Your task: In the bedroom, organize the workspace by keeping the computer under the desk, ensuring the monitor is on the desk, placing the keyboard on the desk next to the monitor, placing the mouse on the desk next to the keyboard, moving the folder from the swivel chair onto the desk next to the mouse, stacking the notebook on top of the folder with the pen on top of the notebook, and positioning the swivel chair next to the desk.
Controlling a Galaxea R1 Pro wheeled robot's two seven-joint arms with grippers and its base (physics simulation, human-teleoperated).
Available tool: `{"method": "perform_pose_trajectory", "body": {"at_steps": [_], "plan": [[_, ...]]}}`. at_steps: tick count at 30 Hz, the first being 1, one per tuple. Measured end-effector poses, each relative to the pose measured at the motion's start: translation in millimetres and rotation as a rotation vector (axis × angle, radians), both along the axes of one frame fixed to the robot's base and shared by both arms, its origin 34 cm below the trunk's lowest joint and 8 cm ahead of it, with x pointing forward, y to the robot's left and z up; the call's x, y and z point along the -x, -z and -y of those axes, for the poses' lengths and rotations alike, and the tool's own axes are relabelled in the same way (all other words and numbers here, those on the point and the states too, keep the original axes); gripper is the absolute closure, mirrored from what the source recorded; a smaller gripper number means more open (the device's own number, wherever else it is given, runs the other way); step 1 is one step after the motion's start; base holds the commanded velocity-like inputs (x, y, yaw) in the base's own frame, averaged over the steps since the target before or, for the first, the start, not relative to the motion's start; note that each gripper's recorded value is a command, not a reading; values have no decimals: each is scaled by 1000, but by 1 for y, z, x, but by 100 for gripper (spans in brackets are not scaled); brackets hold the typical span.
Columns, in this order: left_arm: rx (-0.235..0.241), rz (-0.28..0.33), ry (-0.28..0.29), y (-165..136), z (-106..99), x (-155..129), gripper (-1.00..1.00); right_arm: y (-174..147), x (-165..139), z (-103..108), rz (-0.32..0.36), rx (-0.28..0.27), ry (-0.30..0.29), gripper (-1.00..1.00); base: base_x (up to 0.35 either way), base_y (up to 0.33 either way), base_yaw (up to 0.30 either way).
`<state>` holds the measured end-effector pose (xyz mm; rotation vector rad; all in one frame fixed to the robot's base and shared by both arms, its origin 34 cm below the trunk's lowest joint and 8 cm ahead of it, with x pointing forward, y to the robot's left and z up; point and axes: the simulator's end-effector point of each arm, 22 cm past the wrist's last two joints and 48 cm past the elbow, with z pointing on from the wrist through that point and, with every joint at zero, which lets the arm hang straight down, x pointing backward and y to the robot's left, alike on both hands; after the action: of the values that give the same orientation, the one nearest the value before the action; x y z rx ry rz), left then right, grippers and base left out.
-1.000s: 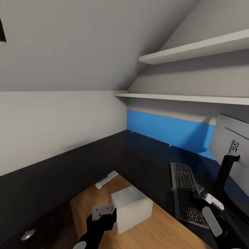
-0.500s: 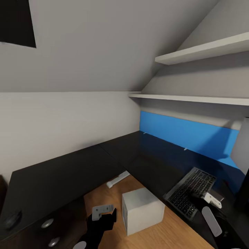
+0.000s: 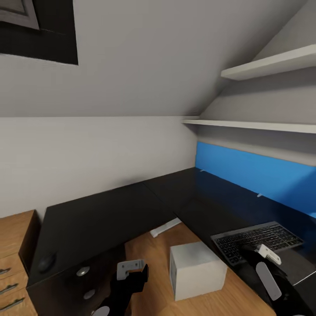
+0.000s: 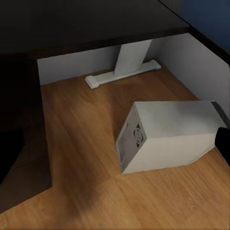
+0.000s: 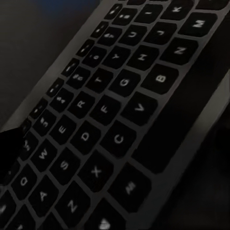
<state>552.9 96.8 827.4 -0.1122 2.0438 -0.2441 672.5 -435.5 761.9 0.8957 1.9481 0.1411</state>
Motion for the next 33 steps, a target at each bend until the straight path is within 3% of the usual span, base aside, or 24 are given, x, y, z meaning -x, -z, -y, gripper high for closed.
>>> {"method": "perform_pose_trajectory", "body": {"at_steps": [12, 33], "plan": [[-6, -2, 25, 2, 9, 4, -100, 0, 0, 0, 1, 0, 0, -100, 57, 0, 239], [-8, -2, 71, 2, 29, 10, -100, 0, 0, 0, 0, 0, 0, -100, 88, 0, 9]]}}
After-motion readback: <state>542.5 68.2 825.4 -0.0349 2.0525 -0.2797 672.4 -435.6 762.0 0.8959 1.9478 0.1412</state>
